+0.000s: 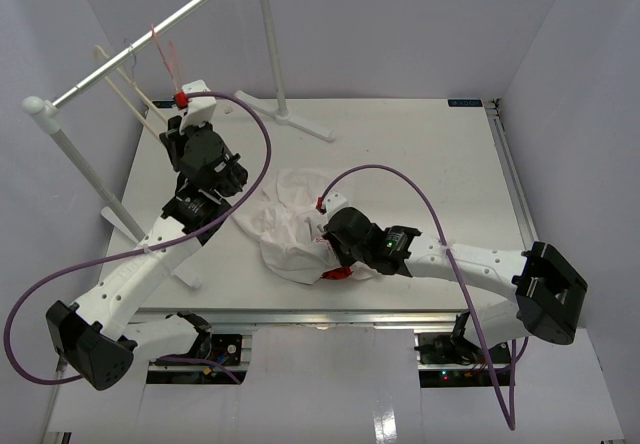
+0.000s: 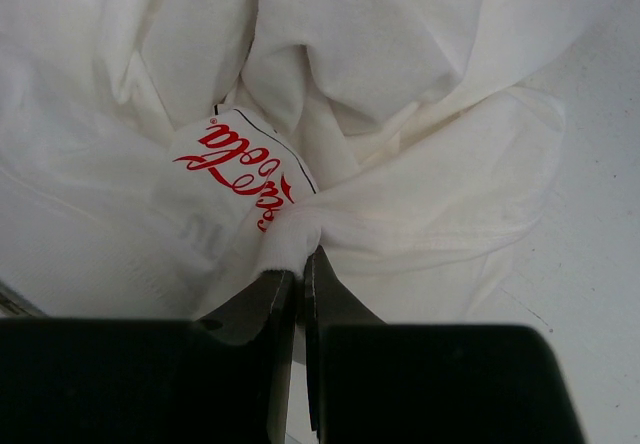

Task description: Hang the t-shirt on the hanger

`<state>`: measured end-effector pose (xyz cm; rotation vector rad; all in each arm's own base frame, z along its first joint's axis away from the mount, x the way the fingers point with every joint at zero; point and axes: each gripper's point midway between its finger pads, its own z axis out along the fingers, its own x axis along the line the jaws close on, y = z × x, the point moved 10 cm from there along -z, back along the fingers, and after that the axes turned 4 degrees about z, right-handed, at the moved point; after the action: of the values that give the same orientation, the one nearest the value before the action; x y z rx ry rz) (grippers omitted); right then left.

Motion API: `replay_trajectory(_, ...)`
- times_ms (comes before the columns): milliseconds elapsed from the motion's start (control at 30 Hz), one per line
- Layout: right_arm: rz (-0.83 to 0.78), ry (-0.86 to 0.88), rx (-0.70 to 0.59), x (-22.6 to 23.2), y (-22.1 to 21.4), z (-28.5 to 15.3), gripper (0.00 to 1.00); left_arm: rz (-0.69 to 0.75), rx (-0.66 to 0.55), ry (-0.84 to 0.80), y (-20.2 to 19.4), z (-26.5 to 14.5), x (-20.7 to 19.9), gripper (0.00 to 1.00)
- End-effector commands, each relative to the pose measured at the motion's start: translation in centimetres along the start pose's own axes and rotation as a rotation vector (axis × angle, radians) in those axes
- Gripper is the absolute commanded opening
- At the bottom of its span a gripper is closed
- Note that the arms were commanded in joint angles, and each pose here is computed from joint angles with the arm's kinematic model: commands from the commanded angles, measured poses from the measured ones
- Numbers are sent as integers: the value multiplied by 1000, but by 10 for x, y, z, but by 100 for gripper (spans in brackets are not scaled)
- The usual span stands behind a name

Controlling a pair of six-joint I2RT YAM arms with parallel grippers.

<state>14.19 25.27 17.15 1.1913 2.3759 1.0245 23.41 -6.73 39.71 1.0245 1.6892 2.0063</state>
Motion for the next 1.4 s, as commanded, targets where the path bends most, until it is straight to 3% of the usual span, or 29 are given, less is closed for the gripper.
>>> replay_trajectory(0,-10,20,-43,6,15,-1,8,-41,-13,15,28,0,22,0)
replay_trajectory(233,-15,16,-37,6,15,2,8,-88,3,46,55,-6,46,0)
replay_trajectory(433,-17,17,-29,7,14,2,8,-95,15,-22,58,-32,58,0)
replay_trajectory(767,-19,25,-31,7,15,1,8,-41,0,-94,24,-48,60,0)
replay_trajectory(867,-20,22,-31,7,15,1,8,-84,-19,-113,27,-48,61,0)
replay_trajectory(1100,-21,22,-31,7,15,1,8,24,-11,-109,10,-51,46,0)
replay_trajectory(1367,-26,13,-19,7,14,4,8,43,-25,-174,-2,-66,44,0)
